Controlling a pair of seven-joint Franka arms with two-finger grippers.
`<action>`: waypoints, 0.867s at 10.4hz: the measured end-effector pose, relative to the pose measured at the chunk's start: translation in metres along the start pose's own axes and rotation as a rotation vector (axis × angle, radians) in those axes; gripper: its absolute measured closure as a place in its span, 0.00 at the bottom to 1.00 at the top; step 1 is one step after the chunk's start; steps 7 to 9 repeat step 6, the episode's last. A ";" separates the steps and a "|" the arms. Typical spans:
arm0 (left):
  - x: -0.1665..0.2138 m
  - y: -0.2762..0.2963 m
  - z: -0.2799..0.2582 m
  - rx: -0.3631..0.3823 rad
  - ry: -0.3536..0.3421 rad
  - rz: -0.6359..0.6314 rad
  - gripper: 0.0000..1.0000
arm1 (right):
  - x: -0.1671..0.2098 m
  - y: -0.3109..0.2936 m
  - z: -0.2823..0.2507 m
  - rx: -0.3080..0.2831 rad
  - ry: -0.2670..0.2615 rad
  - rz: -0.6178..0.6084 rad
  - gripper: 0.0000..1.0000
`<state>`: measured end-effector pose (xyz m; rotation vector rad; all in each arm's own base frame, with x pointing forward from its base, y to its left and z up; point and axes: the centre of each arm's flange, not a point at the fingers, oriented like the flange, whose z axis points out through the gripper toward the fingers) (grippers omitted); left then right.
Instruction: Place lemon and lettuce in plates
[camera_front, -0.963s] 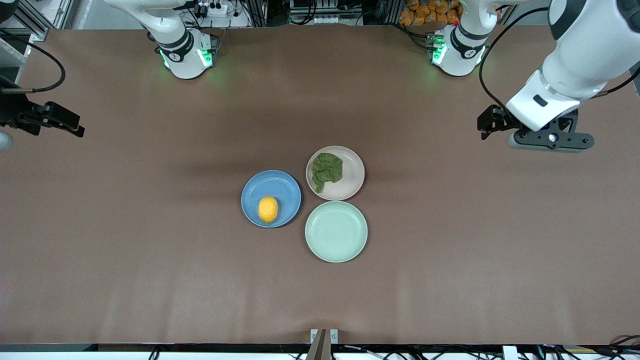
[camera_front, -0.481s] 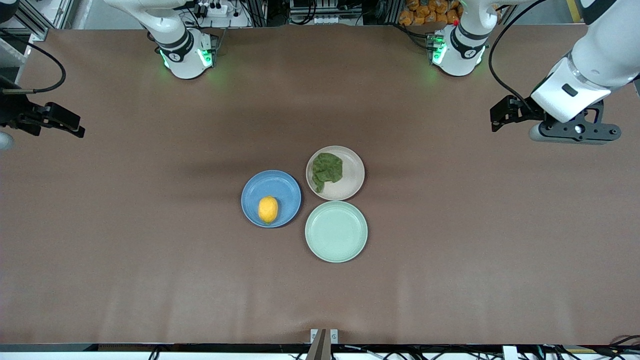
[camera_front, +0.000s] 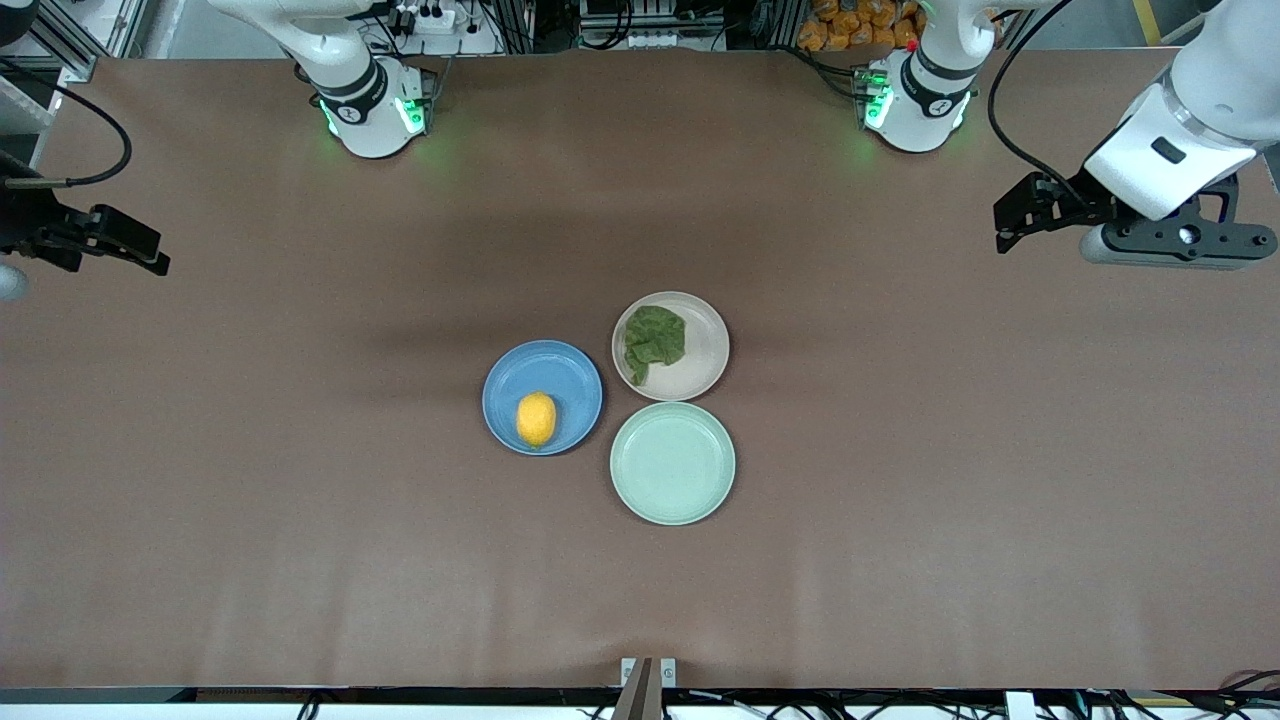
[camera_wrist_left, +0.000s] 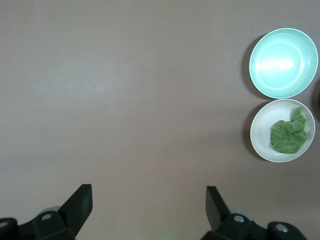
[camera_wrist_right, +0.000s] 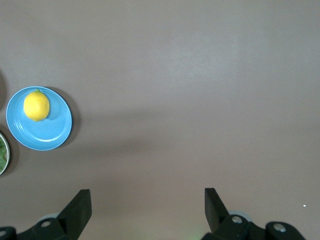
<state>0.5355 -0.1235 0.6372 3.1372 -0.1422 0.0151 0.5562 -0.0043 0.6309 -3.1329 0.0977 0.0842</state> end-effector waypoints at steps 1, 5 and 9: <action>-0.001 0.000 -0.001 0.001 0.002 0.000 0.00 | 0.000 0.000 0.000 0.000 0.000 0.000 0.00; -0.001 0.000 -0.001 0.001 0.003 -0.001 0.00 | 0.000 0.000 0.000 0.000 0.000 0.000 0.00; -0.001 0.000 -0.001 0.001 0.002 -0.001 0.00 | 0.000 0.000 0.000 0.000 0.000 0.000 0.00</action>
